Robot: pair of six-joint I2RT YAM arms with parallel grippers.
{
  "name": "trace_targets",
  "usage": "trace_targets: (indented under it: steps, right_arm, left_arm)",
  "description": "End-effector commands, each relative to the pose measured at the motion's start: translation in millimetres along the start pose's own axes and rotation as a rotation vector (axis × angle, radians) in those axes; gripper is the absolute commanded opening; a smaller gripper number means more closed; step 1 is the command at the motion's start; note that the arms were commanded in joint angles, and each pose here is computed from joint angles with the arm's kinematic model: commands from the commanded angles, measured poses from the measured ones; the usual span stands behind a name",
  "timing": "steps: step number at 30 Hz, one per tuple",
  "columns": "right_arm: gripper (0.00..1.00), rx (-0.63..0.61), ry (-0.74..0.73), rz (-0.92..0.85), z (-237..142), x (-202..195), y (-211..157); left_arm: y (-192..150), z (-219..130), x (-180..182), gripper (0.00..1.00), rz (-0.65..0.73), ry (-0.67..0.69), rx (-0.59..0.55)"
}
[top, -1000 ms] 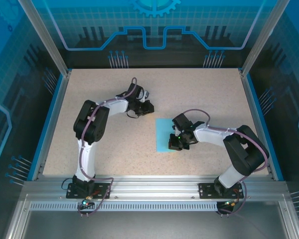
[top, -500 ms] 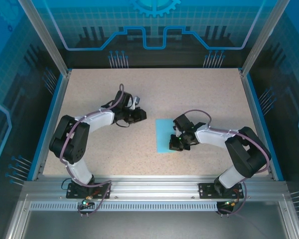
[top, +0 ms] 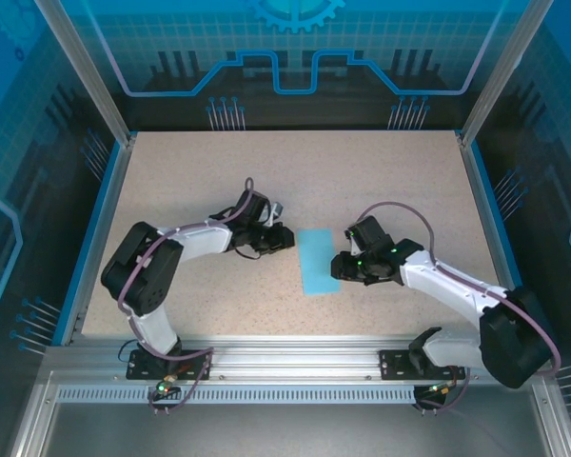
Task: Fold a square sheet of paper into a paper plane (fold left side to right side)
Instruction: First fold the square sheet of paper in half at the center of the table.
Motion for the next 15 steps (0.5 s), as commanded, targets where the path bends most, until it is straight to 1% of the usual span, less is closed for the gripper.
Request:
trace_targets:
  steps: [1, 3, 7, 15]
  right_arm:
    - [0.39, -0.015, -0.028, 0.037, -10, -17, -2]
    - [0.41, -0.035, -0.003, 0.065, -13, -21, -2]
    - [0.48, -0.060, 0.048, 0.100, -16, -24, -3]
    - [0.48, -0.003, 0.164, 0.133, -8, -17, -2]
  left_arm:
    - [-2, 19, -15, 0.22, 0.011, -0.019, 0.047]
    - [-3, 30, -16, 0.22, 0.016, -0.007, 0.063]
    - [-4, 47, -10, 0.21, 0.006, 0.034, 0.083]
    - [-15, 54, 12, 0.21, -0.014, 0.103, 0.111]
Point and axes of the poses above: each hand's point on the last joint's axis, 136 mm out from that joint toward the fingers, its own z axis out along the fingers, its own x axis along the line the jaws close on, y = z × x, the point moved 4 cm from there along -z, back along the fingers, and after that the axes turned 14 degrees about -z, right-handed, at the moved point
